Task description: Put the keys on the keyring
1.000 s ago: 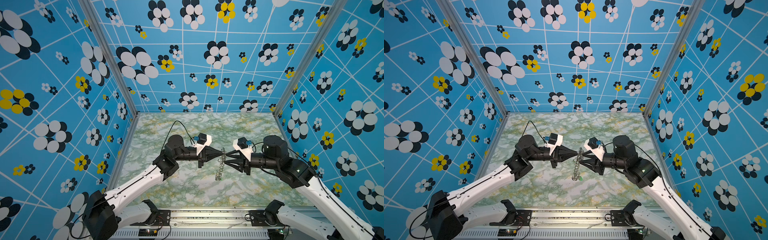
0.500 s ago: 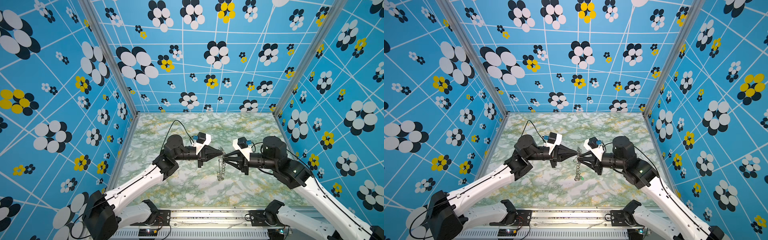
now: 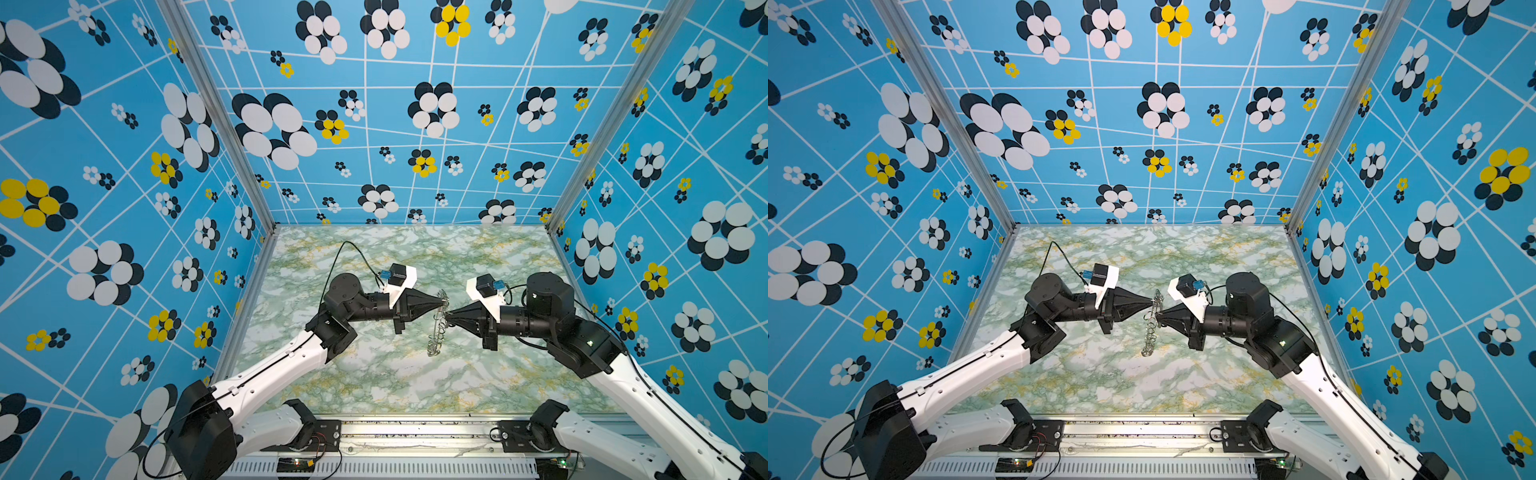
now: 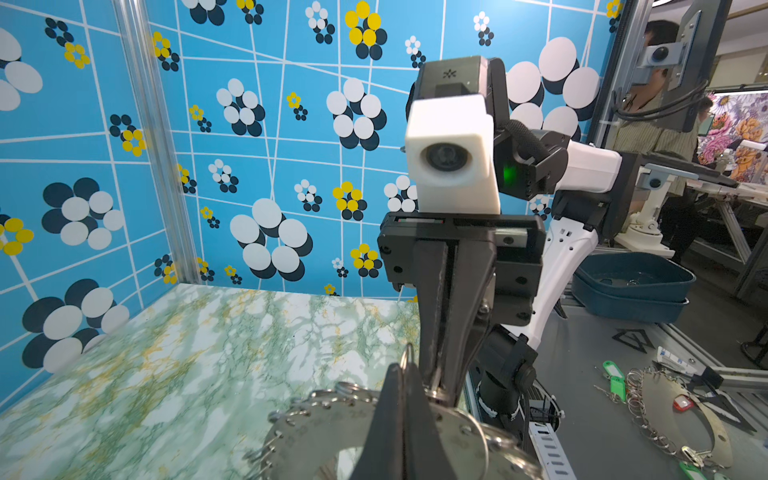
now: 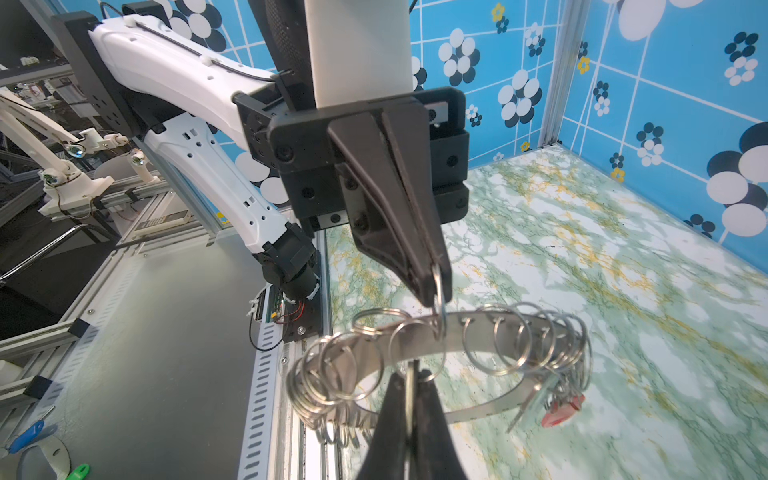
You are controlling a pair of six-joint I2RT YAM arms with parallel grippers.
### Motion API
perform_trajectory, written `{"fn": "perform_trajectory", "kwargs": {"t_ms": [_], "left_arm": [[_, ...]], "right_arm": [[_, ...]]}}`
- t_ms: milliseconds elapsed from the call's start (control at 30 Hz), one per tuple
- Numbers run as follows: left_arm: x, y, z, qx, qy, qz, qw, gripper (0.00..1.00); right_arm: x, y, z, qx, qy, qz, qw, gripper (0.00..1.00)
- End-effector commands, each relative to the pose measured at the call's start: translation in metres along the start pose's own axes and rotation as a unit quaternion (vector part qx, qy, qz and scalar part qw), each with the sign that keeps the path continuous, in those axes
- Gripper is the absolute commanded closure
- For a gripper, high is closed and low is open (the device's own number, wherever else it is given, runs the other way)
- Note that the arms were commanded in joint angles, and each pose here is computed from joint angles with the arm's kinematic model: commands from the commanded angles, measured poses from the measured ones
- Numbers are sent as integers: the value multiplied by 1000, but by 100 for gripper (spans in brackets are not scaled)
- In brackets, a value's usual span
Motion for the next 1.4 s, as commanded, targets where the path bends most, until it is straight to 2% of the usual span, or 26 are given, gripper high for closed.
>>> {"fn": "perform_trajectory", "kwargs": {"t_ms": [0, 467, 767, 867, 900, 1000, 1067, 1367], "left_arm": [[-21, 3, 3, -15, -30, -59, 998, 100], [-21, -1, 5, 7, -15, -85, 996, 100], [-21, 0, 3, 20, -12, -87, 996, 100], [-20, 1, 1, 18, -17, -82, 996, 100], [-19, 2, 0, 17, -19, -79, 997, 100], [-19, 3, -1, 15, -24, -75, 997, 100], [-19, 3, -2, 16, -27, -74, 997, 100], [-19, 3, -4, 20, -32, -67, 997, 100]], "right_arm": [[6, -9, 4, -31, -10, 24, 999, 100], [13, -43, 1, -48, -26, 23, 998, 100], [21, -53, -8, -17, -45, 44, 998, 100], [20, -43, -6, 11, -30, 46, 998, 99], [19, -38, -4, 20, -23, 45, 999, 95], [16, -24, 0, 34, -8, 49, 998, 75], [15, -15, 2, 42, -1, 52, 998, 67], [-1, 21, 4, 54, 10, 14, 998, 58]]}}
Point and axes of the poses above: each gripper's point midway between its finger pads, its own y axis back along the fingers, its own z axis along the line the jaws close on, x = y × z, the point moved 10 cm from there along y, back along the fingers, and after that the axes turned 5 degrees about -y, right-handed, at the moved point
